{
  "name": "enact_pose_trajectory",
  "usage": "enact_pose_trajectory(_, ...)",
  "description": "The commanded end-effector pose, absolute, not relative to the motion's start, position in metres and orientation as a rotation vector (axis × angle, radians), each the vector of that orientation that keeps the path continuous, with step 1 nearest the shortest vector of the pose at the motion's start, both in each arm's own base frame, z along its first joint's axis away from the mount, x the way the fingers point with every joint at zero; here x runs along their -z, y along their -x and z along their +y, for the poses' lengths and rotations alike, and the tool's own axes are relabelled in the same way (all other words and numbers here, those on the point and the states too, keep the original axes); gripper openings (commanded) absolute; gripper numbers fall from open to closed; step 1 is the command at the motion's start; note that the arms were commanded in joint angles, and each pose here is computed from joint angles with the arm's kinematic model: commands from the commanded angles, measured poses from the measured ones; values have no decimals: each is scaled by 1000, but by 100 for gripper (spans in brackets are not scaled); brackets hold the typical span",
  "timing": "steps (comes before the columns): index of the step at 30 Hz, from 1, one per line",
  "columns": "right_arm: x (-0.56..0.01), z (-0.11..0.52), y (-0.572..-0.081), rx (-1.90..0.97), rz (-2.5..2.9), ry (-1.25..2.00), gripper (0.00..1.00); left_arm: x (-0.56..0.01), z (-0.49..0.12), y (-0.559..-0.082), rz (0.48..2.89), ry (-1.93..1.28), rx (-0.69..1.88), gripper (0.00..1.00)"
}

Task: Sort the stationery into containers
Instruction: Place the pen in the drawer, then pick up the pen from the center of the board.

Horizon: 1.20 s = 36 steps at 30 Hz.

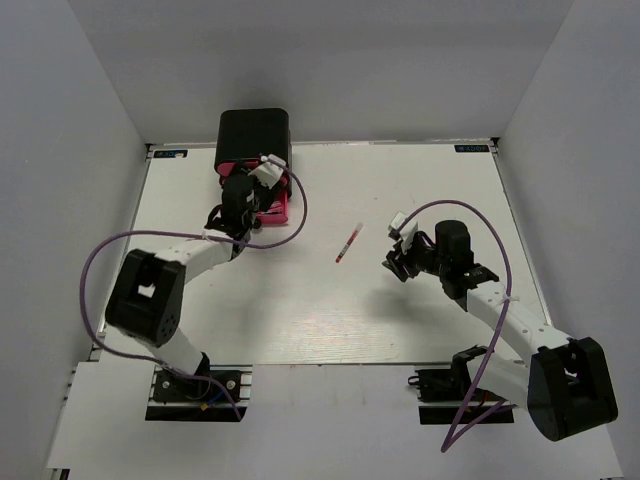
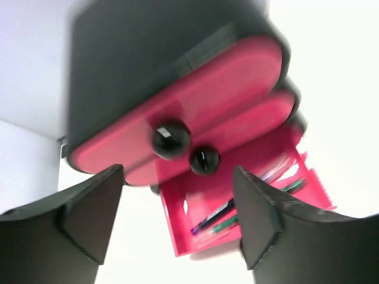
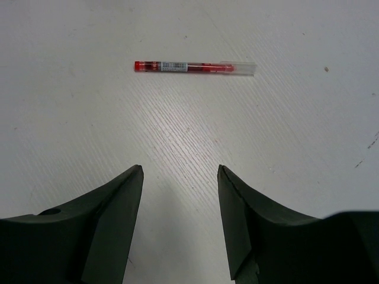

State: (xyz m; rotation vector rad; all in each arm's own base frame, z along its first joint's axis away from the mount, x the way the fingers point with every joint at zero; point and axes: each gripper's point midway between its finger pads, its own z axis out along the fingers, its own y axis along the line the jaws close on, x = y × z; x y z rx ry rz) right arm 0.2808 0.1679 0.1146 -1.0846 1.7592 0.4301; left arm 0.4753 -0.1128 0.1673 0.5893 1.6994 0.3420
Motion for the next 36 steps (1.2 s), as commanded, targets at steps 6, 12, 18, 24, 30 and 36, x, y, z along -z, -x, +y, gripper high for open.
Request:
enact_pose_trajectory(6, -109, 183, -252, -541, 1615, 1335, 69, -256, -151, -417, 1659, -276, 211, 100)
enact_pose_trajectory(12, -101, 193, -227, -548, 1344, 1575, 75, -203, -148, -355, 1976, -223, 382, 100)
enact_pose_trajectory(18, -98, 201, -249, -438, 1184, 1780, 79, -169, -139, -312, 2012, -320, 386, 100)
enact_pose_trajectory(24, -87, 221, -304, -391, 1246, 1915, 78, -191, -124, -318, 1968, -309, 279, 100)
enact_pose_trajectory(30, -69, 236, -340, -326, 1248, 2050, 70, -219, -106, -309, 1865, -241, 223, 100)
enact_pose_trajectory(36, -43, 240, -354, -275, 1221, 2194, 63, -235, -105, -302, 1799, -235, 242, 100)
